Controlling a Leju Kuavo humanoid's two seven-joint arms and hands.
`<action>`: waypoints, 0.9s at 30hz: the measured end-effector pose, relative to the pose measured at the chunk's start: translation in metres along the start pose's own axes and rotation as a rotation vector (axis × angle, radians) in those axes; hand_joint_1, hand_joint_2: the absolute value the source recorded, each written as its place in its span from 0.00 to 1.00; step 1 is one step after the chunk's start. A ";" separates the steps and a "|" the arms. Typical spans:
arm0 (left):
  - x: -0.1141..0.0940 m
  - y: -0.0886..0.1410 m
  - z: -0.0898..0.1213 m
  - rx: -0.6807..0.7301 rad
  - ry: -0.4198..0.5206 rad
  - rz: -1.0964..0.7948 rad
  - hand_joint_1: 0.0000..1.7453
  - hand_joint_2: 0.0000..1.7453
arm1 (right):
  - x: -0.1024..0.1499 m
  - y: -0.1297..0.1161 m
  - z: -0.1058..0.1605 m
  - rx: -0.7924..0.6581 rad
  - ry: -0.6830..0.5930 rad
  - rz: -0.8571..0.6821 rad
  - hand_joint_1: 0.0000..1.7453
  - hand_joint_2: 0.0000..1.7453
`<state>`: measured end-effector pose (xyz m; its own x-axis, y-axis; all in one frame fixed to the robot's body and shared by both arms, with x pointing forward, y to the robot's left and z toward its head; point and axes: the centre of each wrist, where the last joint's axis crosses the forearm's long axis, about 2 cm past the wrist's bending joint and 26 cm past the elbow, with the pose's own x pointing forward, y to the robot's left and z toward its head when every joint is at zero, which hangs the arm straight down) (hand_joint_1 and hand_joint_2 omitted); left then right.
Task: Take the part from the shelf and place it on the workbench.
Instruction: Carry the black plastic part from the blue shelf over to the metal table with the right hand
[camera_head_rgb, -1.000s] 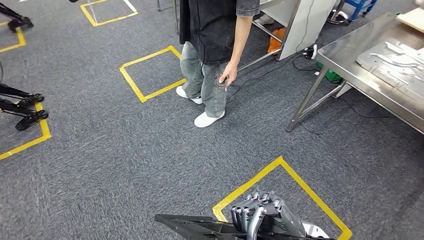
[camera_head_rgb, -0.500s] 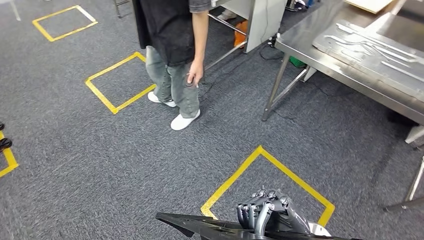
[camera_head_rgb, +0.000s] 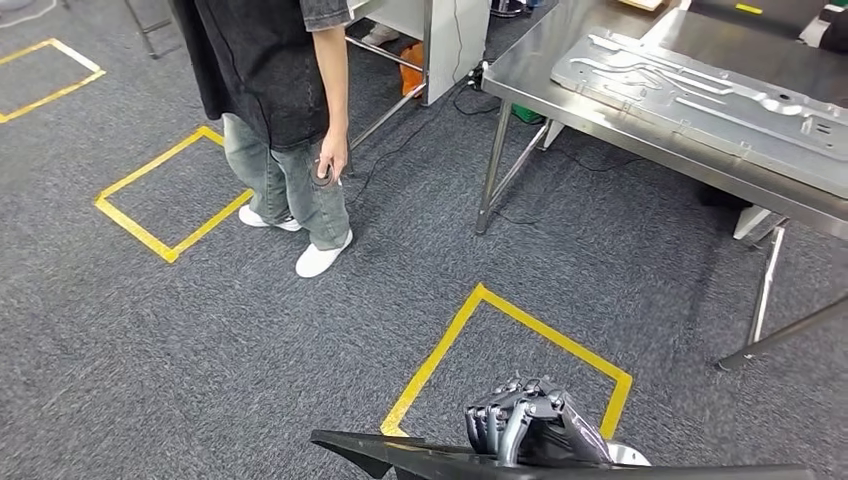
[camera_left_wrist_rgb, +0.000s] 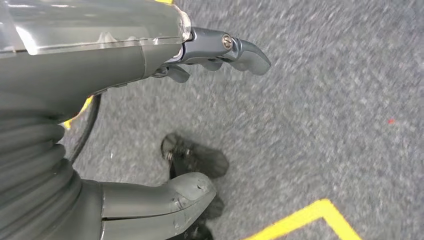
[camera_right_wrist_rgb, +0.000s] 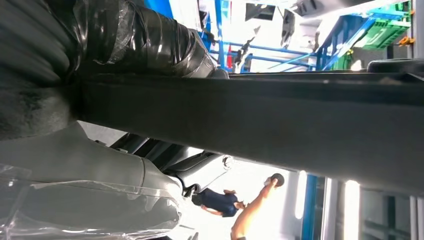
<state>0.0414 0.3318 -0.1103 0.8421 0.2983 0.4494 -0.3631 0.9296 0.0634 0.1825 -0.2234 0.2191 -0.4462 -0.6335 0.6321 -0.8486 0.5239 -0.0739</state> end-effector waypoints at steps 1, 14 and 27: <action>0.000 0.000 0.000 0.001 0.001 -0.001 0.00 1.00 | 0.000 -0.001 -0.001 0.001 -0.001 0.004 0.98 1.00; 0.004 0.002 -0.001 0.003 -0.006 0.001 0.00 1.00 | -0.003 -0.004 -0.007 -0.006 -0.007 0.027 0.98 1.00; 0.000 0.004 0.000 0.006 0.004 -0.001 0.00 1.00 | -0.003 -0.006 -0.011 -0.003 -0.022 0.024 0.98 1.00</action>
<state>0.0401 0.3360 -0.1101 0.8440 0.2987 0.4455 -0.3652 0.9283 0.0694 0.1921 -0.2188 0.2259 -0.4726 -0.6328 0.6134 -0.8366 0.5409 -0.0867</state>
